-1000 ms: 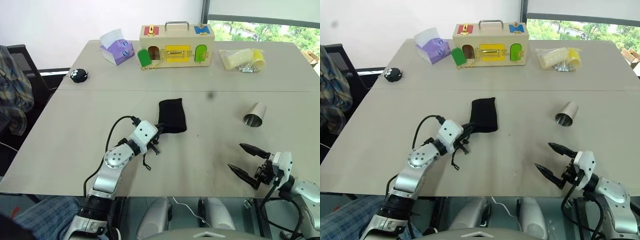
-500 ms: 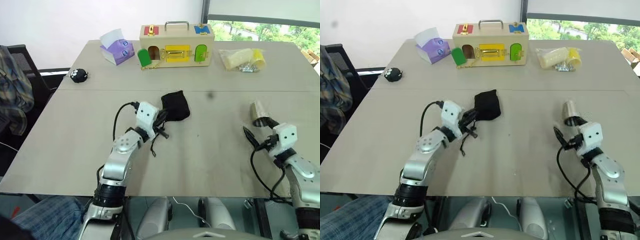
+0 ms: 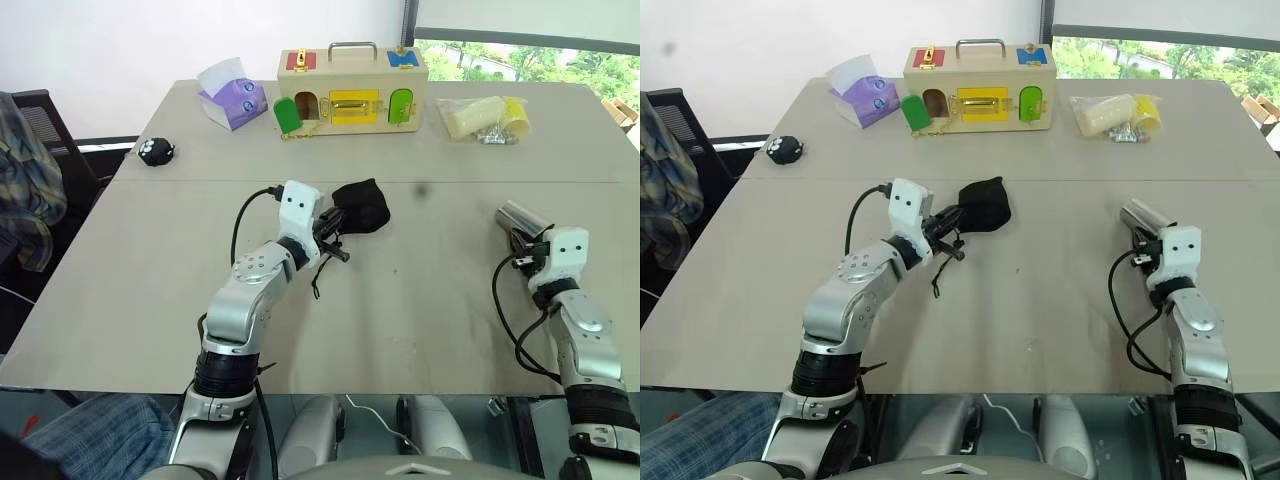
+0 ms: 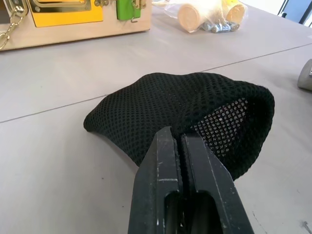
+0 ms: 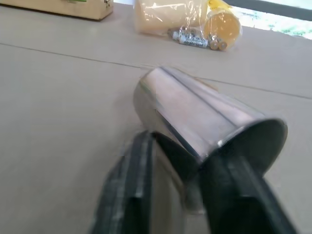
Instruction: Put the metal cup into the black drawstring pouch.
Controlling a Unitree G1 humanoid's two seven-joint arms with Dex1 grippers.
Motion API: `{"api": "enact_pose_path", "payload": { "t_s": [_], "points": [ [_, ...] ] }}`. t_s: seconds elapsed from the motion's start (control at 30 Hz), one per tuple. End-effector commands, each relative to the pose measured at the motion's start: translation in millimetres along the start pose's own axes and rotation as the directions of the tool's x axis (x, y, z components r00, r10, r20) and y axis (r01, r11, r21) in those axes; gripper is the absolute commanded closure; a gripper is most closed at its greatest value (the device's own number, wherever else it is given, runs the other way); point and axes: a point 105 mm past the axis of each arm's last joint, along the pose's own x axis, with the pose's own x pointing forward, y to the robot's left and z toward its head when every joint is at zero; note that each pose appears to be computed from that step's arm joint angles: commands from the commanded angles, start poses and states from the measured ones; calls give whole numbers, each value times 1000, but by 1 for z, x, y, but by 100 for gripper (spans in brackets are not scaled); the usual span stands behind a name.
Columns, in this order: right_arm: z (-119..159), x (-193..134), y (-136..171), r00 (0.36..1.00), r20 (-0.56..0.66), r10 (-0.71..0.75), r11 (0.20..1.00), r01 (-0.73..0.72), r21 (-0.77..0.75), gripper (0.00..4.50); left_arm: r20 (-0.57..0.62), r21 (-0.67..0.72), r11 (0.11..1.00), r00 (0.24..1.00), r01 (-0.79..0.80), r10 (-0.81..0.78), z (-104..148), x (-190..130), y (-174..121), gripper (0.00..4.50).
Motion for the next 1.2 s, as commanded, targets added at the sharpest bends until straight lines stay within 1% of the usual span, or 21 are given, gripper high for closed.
{"api": "enact_pose_path", "payload": {
  "t_s": [0.03,0.1,0.17,0.23,0.3,0.33,0.4,0.43,0.53,0.6,0.67,0.73,0.9,0.93,0.97,1.03,1.17,1.2],
  "points": [
    [21,3,-3,996,87,-3,1000,5,-21,448,73,-6,1000,997,1,0,26,1,-1,450],
    [31,2,9,989,124,75,995,-65,-78,448,69,-30,1000,998,-8,10,28,3,1,450],
    [48,-1,34,960,175,220,966,-189,-174,448,59,-46,999,998,-12,15,29,5,1,450],
    [64,-9,63,904,197,380,910,-328,-254,448,51,-62,998,999,-4,7,30,7,-1,450],
    [86,-22,95,821,255,511,847,-431,-310,448,41,-77,997,999,14,-11,30,7,-5,450],
    [97,-28,107,785,288,549,828,-461,-319,448,35,-82,996,999,22,-19,30,8,-6,450],
    [113,-34,121,741,334,582,810,-491,-320,448,29,-89,996,999,28,-26,31,8,-7,450],
    [117,-37,130,717,339,609,790,-512,-336,448,26,-96,995,999,31,-29,31,9,-7,450],
    [123,-42,157,656,336,676,735,-563,-378,448,16,-129,991,999,38,-36,31,10,-7,450],
    [116,-43,171,632,304,713,698,-599,-391,448,14,-156,987,999,45,-43,32,12,-10,450],
    [101,-42,178,628,237,741,661,-621,-421,448,20,-178,982,998,54,-51,35,13,-12,450],
    [91,-38,179,640,193,744,648,-619,-444,448,22,-186,981,998,59,-55,38,13,-13,450],
    [83,-32,178,660,165,733,646,-599,-473,448,4,-178,981,997,72,-72,34,13,-16,450],
    [82,-29,176,678,164,716,663,-588,-464,448,3,-178,981,997,74,-75,34,13,-17,450],
    [83,-23,173,708,171,685,696,-568,-438,448,0,-176,981,996,84,-85,33,13,-20,450],
    [86,-14,171,740,186,646,738,-544,-399,448,-5,-170,980,995,100,-102,32,13,-24,450],
    [93,-7,182,760,205,617,778,-547,-311,448,-7,-158,980,992,121,-124,32,13,-27,450],
    [96,-5,184,768,218,602,794,-546,-268,448,-5,-162,979,992,123,-125,32,13,-28,450]
  ]
}}
